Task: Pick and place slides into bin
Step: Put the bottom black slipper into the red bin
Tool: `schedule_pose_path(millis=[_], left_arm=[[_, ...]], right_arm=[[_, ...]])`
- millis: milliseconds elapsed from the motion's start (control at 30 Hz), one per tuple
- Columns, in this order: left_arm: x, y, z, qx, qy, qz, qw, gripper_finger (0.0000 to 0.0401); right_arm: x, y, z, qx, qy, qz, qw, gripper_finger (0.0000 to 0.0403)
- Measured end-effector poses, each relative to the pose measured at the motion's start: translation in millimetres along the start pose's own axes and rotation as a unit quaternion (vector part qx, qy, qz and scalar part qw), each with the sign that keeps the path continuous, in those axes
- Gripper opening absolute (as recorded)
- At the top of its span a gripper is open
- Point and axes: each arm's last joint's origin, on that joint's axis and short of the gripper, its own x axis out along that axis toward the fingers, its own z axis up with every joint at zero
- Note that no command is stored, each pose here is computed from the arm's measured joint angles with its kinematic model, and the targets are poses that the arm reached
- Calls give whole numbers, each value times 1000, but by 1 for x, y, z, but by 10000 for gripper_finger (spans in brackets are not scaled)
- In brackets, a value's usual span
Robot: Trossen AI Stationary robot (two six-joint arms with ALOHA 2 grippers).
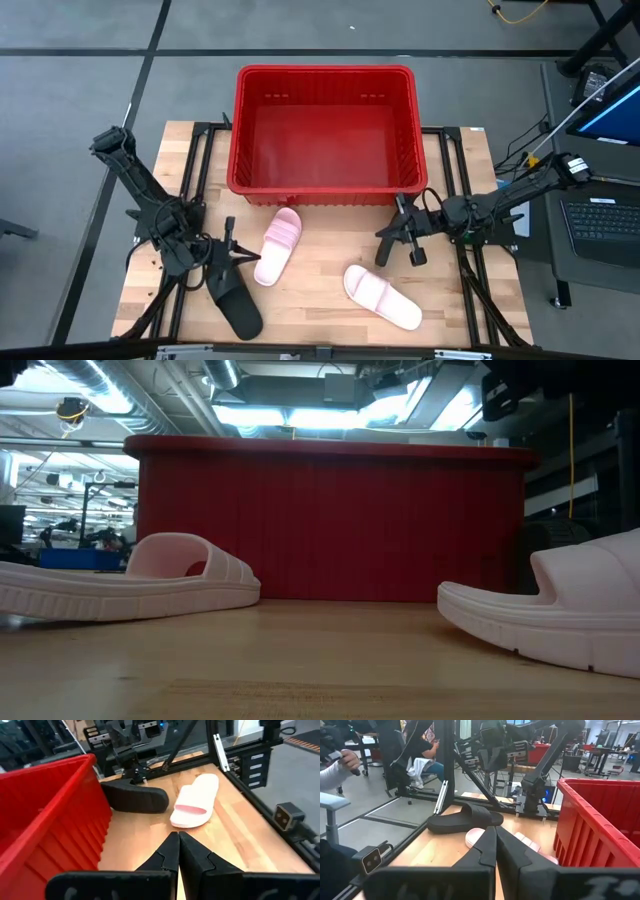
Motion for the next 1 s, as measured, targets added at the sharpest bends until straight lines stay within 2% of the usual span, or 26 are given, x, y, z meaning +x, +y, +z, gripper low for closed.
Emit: schedule_pose_path(millis=[200, 433, 700, 1000], left_arm=[[2, 3, -2, -25, 9, 16, 1000, 22], [5, 6, -9, -49, 35, 22, 998, 83], [6, 7, -12, -42, 48, 23, 998, 145], [6, 6, -12, -45, 52, 4, 998, 158]], right_arm=[[2, 0, -3, -1, 10, 0, 1000, 10], [7, 1, -10, -1, 29, 1, 1000, 10], [7, 1, -10, 0, 30, 1, 1000, 10], [7, 1, -11, 0, 30, 0, 1000, 10]])
